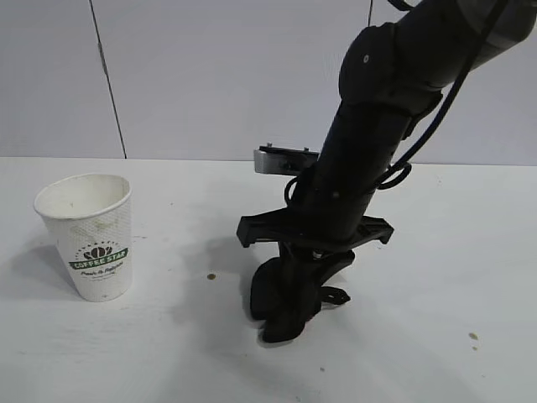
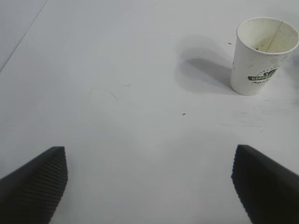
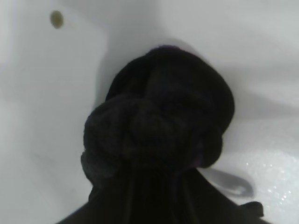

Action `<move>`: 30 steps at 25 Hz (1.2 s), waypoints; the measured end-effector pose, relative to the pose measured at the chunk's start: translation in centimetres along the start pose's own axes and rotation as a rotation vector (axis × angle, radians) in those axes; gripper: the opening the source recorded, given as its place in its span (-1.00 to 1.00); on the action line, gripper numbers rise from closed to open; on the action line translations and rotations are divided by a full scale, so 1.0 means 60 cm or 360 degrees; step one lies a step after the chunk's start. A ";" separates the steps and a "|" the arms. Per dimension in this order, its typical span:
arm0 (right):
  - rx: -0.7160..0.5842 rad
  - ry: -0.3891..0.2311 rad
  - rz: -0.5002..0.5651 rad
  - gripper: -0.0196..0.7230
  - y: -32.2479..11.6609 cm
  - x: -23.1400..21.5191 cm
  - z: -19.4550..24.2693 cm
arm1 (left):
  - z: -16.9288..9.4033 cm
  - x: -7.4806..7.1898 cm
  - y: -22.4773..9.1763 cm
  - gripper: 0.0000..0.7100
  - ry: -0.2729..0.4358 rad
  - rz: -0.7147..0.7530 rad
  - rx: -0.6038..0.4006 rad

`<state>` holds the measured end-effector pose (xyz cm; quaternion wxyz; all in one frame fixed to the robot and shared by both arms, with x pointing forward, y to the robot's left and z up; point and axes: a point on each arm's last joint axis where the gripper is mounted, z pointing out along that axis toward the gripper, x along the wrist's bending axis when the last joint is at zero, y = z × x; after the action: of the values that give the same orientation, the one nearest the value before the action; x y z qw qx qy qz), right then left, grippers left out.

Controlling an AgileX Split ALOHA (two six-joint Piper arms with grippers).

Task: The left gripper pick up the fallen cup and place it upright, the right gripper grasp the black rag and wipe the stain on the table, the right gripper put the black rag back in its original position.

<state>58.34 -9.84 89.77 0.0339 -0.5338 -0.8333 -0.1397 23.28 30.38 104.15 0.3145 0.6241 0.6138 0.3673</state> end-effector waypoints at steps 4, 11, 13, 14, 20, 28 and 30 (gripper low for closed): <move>0.0007 -0.0092 0.0023 -0.62 -0.001 -0.008 -0.002 | 0.000 0.000 0.000 0.93 0.0000 0.0000 0.0000; -0.0010 -0.0174 0.0001 -0.43 0.001 -0.012 -0.021 | 0.000 0.000 0.000 0.93 0.0000 0.0000 0.0000; -0.0016 -0.0174 -0.0005 -0.13 0.009 -0.010 -0.029 | 0.000 0.000 0.000 0.93 0.0000 0.0000 0.0000; -0.0026 -0.0172 -0.0004 0.05 0.012 -0.009 -0.032 | 0.000 0.000 0.000 0.93 0.0000 0.0000 0.0000; -0.0009 -0.0171 0.0003 0.46 0.016 -0.008 -0.039 | 0.000 0.000 0.000 0.93 0.0000 0.0000 0.0000; -0.0037 -0.0274 0.0119 0.48 0.015 -0.067 -0.090 | 0.000 0.000 0.000 0.93 0.0000 0.0000 0.0000; -0.0087 -0.0337 0.0205 0.49 0.013 -0.109 -0.122 | 0.000 0.000 0.000 0.93 0.0000 0.0000 0.0000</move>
<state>61.16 -17.29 95.60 -0.0600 -0.5986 -0.7922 -0.1026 23.28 30.38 104.15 0.3145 0.6241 0.6138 0.3673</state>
